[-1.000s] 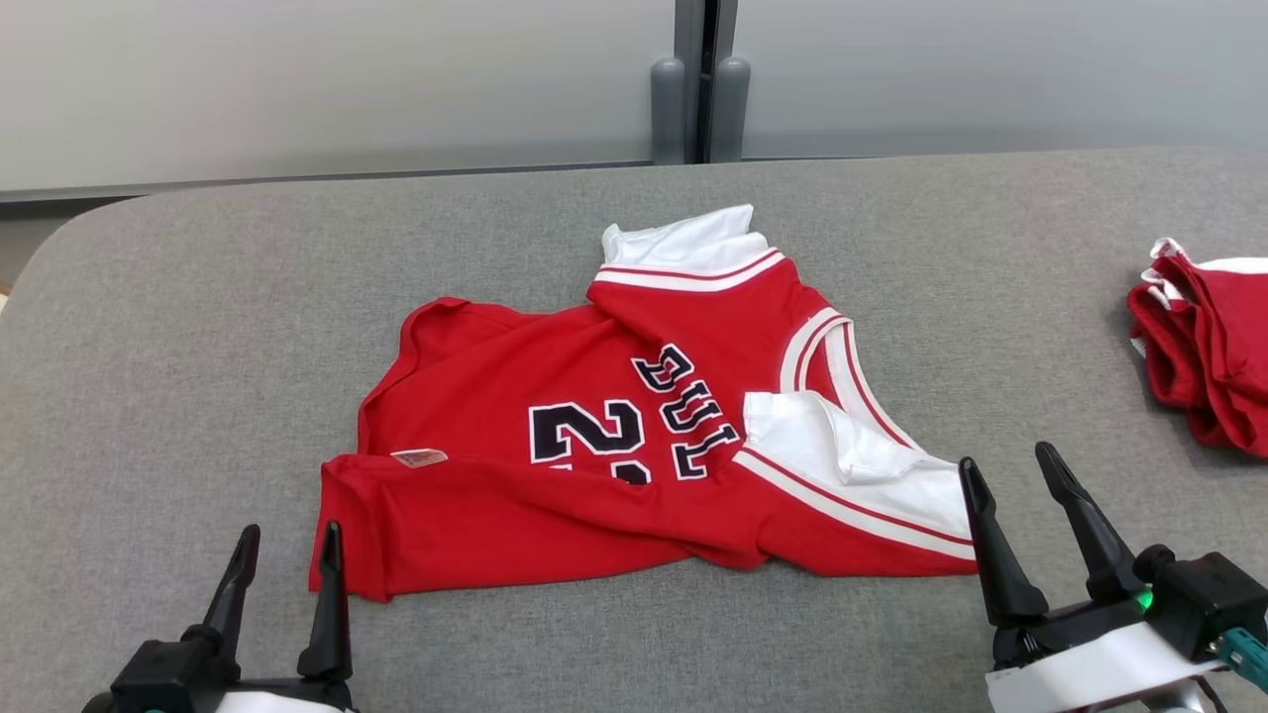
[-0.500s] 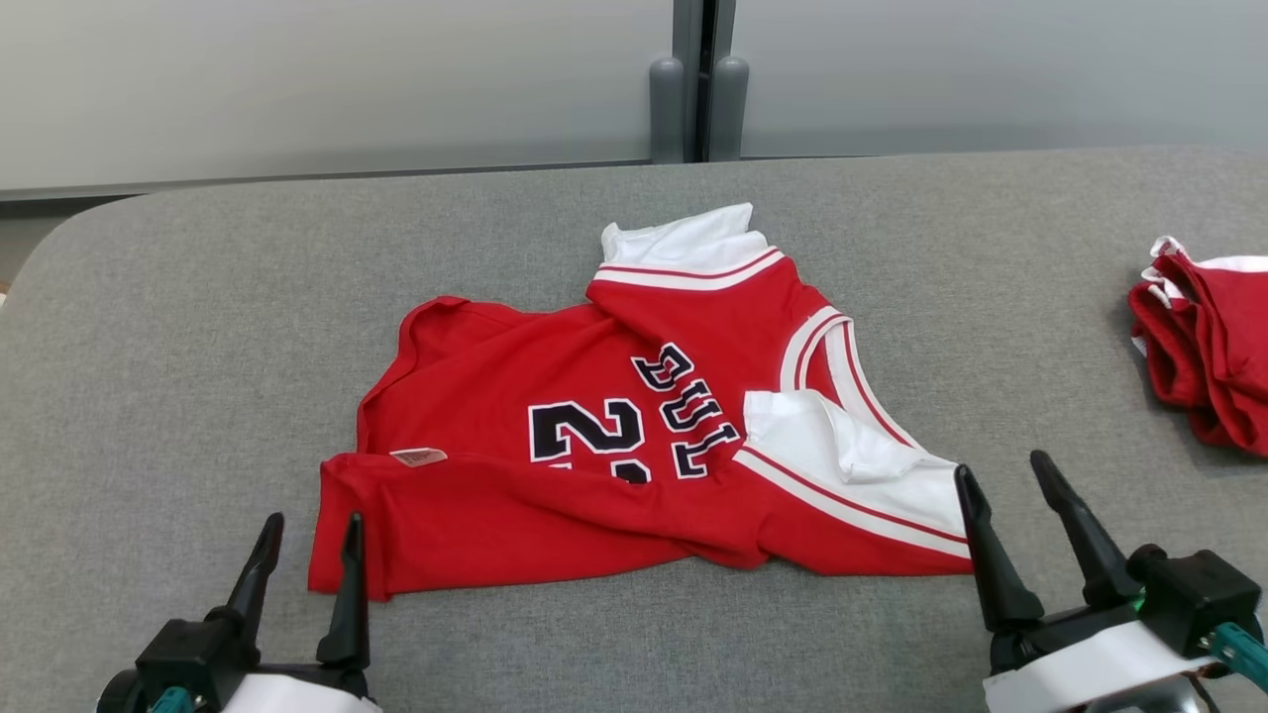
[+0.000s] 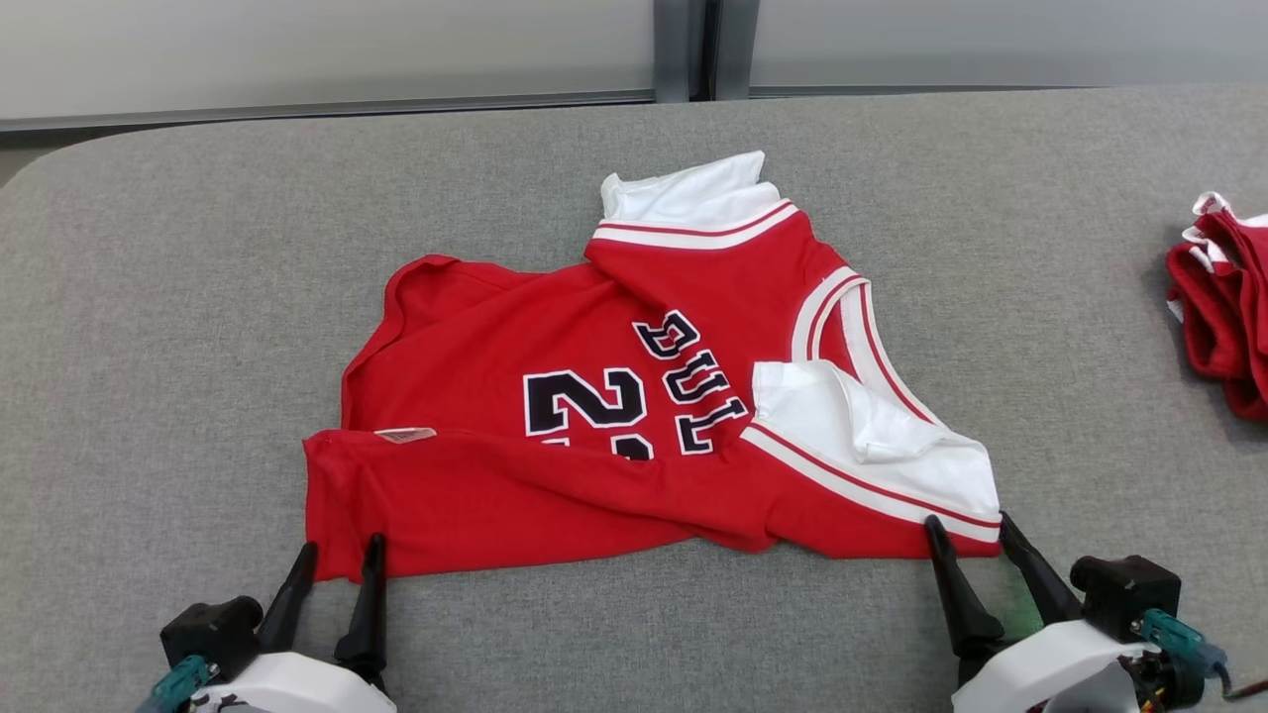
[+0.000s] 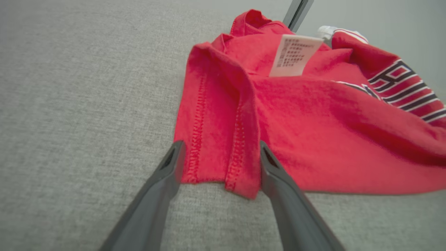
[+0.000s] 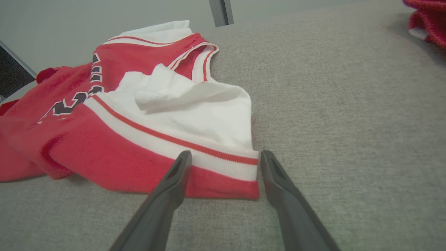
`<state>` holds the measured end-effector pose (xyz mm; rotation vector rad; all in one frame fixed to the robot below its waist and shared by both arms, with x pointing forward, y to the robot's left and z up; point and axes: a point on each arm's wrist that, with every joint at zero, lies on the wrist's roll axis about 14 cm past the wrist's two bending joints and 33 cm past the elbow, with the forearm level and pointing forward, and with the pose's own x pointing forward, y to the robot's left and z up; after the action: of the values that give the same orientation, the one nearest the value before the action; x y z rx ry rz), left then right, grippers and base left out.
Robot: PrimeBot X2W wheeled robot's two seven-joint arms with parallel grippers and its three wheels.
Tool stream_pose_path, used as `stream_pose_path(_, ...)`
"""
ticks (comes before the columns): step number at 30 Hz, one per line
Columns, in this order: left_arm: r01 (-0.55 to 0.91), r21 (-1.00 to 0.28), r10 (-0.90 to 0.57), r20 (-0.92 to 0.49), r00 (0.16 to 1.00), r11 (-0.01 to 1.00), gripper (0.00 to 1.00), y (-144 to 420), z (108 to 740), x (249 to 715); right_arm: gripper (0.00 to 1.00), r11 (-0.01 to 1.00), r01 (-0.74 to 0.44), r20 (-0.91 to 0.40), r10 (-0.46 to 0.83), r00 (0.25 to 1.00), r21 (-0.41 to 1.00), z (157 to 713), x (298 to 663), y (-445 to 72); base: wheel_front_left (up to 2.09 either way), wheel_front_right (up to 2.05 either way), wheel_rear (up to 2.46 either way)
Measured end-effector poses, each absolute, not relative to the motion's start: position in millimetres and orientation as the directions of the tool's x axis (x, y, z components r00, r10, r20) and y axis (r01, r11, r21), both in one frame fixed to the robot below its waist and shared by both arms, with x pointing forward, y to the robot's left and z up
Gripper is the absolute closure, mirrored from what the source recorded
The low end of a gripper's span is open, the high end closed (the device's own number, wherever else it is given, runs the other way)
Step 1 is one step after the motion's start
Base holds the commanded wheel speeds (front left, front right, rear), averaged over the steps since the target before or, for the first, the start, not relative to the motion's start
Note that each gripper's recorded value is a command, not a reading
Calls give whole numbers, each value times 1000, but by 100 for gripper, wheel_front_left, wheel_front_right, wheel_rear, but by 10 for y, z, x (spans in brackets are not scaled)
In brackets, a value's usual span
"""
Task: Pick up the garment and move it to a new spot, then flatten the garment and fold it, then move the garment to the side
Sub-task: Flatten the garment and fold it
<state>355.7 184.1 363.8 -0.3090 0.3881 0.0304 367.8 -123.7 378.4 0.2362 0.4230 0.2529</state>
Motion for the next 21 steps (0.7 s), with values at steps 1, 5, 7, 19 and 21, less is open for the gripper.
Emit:
stream_pose_path(1,-101,-298,-23,-387,922,949,45,1859,3606,3548,0,939,-189,-377,292,879,286,3762,3691,-1217,0,0,0)
stream_pose_path(5,-135,-340,-15,-403,915,931,100,1879,3544,3541,46,933,-170,-399,295,868,318,3670,3731,-1185,0,0,0)
stream_pose_path(7,-147,-341,-6,-411,912,929,100,1914,3517,3523,100,928,-167,-406,301,863,334,3639,3764,-1162,0,0,0)
stream_pose_path(19,-155,-322,25,-374,927,934,100,2132,3636,3426,100,914,-169,-358,307,882,368,3722,3796,-1214,0,0,0)
stream_pose_path(21,-151,-321,22,-372,928,935,100,2154,3672,3390,100,914,-164,-359,304,882,370,3740,3735,-1246,0,0,0)
